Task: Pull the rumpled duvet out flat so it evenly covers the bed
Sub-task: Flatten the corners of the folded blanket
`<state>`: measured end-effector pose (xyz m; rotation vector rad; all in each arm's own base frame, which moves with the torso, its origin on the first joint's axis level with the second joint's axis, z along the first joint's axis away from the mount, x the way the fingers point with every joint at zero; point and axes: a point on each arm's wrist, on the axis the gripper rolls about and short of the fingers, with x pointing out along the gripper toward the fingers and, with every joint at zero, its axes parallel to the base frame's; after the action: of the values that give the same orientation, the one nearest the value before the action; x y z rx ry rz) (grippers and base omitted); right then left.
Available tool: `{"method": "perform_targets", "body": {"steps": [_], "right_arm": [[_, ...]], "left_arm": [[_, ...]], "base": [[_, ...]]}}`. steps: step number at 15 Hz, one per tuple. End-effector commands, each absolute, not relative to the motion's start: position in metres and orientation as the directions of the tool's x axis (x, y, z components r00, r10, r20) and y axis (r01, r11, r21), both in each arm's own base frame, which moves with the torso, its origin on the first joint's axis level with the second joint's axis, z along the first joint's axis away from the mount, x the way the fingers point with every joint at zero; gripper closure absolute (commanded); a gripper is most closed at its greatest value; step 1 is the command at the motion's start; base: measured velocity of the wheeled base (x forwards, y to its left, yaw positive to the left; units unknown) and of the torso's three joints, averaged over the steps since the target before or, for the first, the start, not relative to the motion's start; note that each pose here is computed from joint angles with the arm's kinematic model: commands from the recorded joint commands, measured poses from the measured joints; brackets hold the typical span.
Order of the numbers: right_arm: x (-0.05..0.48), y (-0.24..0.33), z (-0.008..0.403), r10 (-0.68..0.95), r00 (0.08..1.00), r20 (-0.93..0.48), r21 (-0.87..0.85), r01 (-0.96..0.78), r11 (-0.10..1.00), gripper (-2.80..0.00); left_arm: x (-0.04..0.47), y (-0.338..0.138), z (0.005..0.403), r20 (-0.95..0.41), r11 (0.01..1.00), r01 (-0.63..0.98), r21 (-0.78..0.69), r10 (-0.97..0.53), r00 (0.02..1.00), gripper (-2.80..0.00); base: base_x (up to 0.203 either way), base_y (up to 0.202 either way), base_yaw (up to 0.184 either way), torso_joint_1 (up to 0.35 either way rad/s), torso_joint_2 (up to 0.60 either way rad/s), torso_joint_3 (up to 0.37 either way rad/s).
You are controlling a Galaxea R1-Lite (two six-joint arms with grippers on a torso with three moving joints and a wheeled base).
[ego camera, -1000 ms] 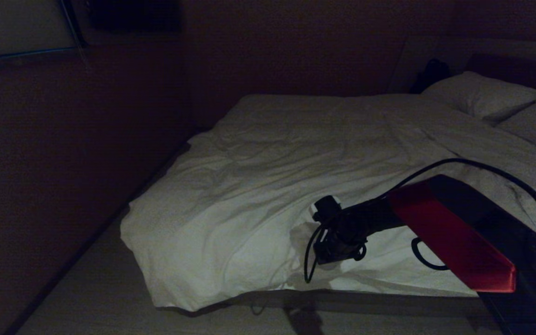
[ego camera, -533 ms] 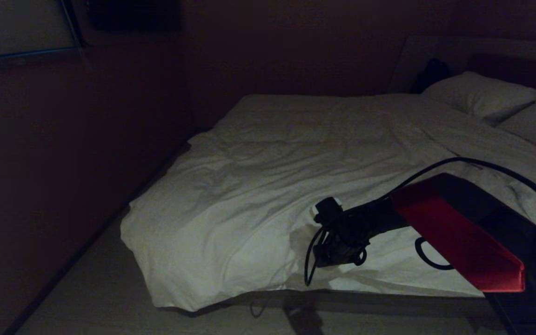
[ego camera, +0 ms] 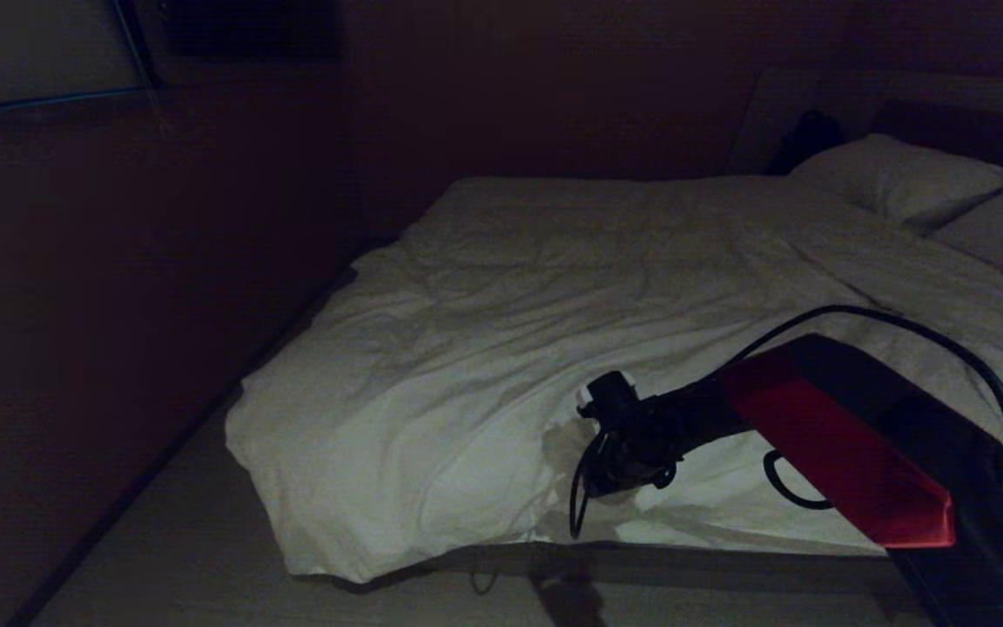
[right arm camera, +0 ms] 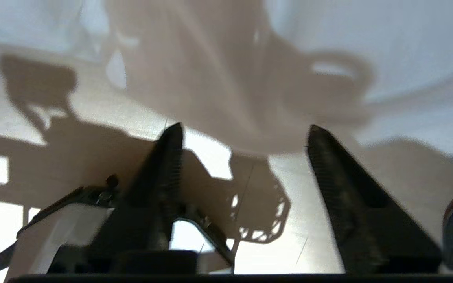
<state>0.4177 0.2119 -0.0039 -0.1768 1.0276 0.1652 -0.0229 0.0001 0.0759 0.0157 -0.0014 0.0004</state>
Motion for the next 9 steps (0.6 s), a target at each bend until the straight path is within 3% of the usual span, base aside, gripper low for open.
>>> {"method": "perform_targets", "body": {"steps": [1,9], "right_arm": [[0.424,0.214,-0.018,0.000,0.520,-0.854,-0.116,-0.191,0.975,-2.80],[0.444,0.222,-0.042,-0.067,0.546,-0.835,-0.178,-0.154,0.972,-2.80]], "left_arm": [[-0.023,0.000,0.076,0.000,1.000,0.000,0.017,0.000,1.000,0.00],[-0.023,0.000,0.076,0.002,1.000,0.000,0.015,0.000,1.000,0.00]], "base": [[0.000,0.000,0.000,0.000,0.00,0.000],[0.000,0.000,0.000,0.000,0.00,0.000]]}}
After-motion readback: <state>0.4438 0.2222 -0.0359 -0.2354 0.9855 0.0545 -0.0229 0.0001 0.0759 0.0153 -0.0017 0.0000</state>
